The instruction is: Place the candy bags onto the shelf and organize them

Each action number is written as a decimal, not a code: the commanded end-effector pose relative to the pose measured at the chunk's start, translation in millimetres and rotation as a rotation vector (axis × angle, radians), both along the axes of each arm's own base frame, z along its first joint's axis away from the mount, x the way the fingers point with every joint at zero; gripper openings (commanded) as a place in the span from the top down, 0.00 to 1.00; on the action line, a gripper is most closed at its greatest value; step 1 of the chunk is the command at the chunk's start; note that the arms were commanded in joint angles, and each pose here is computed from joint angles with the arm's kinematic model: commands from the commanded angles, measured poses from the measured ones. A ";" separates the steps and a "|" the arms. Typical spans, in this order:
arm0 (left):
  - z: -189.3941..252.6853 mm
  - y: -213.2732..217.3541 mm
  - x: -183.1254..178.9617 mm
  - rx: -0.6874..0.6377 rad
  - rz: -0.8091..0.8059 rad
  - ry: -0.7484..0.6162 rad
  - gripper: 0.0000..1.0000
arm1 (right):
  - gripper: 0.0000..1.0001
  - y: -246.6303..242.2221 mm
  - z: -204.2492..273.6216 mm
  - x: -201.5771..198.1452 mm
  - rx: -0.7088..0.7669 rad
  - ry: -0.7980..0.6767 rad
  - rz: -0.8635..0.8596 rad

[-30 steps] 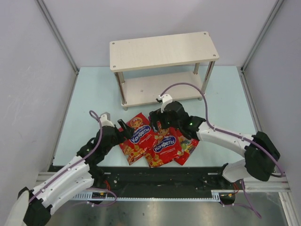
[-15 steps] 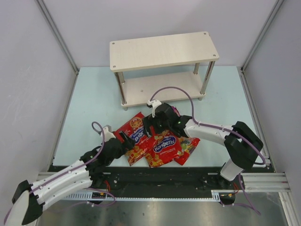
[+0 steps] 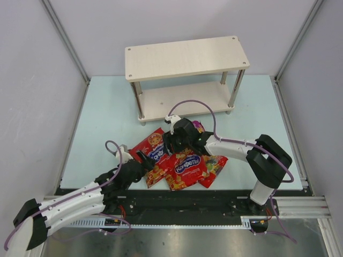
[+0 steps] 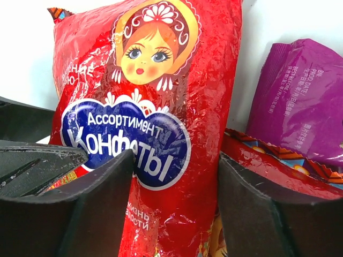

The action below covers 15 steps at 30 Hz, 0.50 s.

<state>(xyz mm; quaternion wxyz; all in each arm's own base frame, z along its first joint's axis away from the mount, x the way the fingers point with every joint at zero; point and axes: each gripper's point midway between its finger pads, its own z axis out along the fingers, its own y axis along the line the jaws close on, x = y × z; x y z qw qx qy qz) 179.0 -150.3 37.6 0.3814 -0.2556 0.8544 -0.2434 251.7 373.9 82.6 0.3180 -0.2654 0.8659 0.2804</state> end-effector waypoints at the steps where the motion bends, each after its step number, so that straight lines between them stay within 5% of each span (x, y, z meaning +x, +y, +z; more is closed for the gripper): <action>1: -18.1 -0.2 -13.1 0.004 -0.007 0.071 0.00 | 0.38 3.5 -4.7 -6.9 -0.008 0.045 0.016; 8: -27.6 13.8 -23.4 0.050 0.037 0.115 0.02 | 0.50 3.0 -5.1 -8.9 -0.010 0.052 0.023; 15: -21.4 9.3 -20.3 0.048 0.030 0.091 0.42 | 0.76 1.9 -4.4 -11.9 -0.012 0.064 0.028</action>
